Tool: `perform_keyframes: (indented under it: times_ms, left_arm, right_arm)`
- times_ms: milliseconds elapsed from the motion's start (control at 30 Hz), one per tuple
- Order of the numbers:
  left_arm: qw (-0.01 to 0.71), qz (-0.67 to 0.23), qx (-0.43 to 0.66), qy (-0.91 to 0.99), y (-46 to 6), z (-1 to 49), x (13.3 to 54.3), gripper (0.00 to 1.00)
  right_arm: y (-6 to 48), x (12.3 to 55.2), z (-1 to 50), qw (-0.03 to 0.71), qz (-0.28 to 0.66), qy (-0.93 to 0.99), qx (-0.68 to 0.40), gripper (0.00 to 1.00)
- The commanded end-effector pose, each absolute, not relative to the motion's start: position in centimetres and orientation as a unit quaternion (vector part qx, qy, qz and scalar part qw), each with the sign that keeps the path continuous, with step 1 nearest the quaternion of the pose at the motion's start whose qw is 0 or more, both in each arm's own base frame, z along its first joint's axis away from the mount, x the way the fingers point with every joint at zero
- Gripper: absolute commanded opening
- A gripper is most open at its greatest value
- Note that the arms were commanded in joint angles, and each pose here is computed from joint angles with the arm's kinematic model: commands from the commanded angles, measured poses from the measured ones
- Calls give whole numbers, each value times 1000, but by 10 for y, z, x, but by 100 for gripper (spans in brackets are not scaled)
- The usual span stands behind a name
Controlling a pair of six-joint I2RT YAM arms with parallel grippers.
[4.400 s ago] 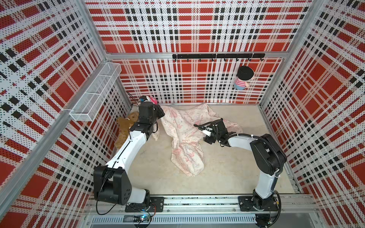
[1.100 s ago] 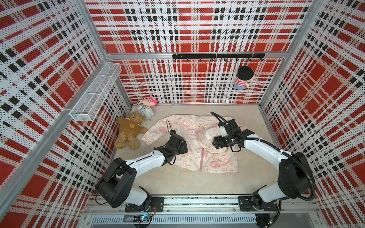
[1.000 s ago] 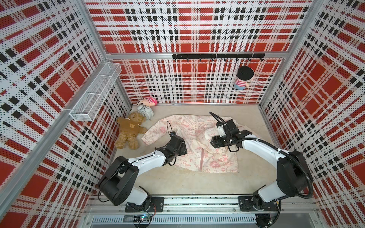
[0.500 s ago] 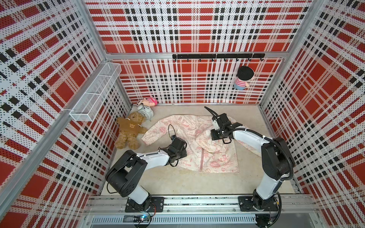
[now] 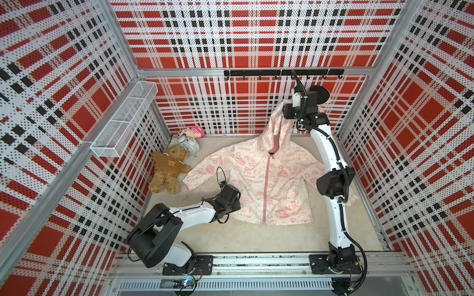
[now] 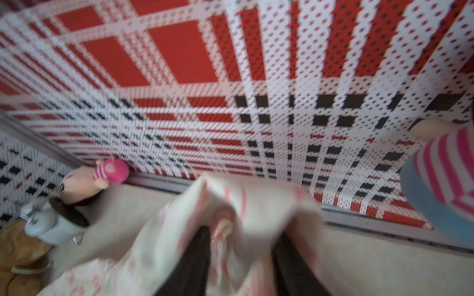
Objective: Unzip the jacket
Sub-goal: Flatten out the jacket at the center of the board.
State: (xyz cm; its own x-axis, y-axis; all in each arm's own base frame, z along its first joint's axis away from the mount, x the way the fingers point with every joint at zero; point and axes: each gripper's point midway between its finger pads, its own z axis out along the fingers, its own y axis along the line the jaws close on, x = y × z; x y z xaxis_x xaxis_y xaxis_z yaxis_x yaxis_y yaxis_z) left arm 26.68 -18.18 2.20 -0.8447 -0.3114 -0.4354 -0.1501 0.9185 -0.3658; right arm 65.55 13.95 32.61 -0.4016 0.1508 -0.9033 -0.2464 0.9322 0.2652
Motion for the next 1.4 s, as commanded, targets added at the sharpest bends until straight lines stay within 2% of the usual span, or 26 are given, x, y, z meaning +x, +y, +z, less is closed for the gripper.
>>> perform_keyframes:
  times_ms: [0,67,167,233,367,433,533,600,900,1033,1100,1233,1367]
  left_arm:
    - [249,-139,-126,950,-168,24,253,0]
    - [257,-148,-124,947,-168,32,250,0]
    - [287,-158,-117,937,-171,53,251,11]
    - [319,-165,-110,927,-175,74,257,30]
    - [379,-170,-93,905,-184,122,273,60]
    - [389,-168,-88,901,-187,135,281,74]
    - [380,-139,-82,911,-186,133,296,81]
    - [359,-113,-79,923,-183,119,304,82]
    - [269,-103,-76,954,-189,53,312,79]
    - [239,-94,-74,964,-189,29,305,78]
    - [225,-83,-75,968,-184,17,299,76]
    - [191,-81,-83,975,-175,-7,276,71]
    - [161,-95,-86,979,-173,-27,253,59]
  right_arm:
    - [106,671,272,480,295,824,56,100]
    - [102,661,256,466,313,826,52,100]
    - [111,634,230,425,306,852,21,100]
    - [116,612,224,416,283,864,-1,100]
    - [123,560,225,425,204,881,-49,100]
    - [121,533,224,419,193,886,-46,95]
    - [115,487,210,398,188,897,-28,82]
    - [114,454,195,375,178,909,-22,75]
    - [116,315,101,226,125,966,5,61]
    - [105,282,72,183,103,977,25,62]
    - [100,269,58,164,87,982,32,68]
    - [101,252,41,140,36,989,21,69]
    - [107,236,20,100,19,994,27,53]
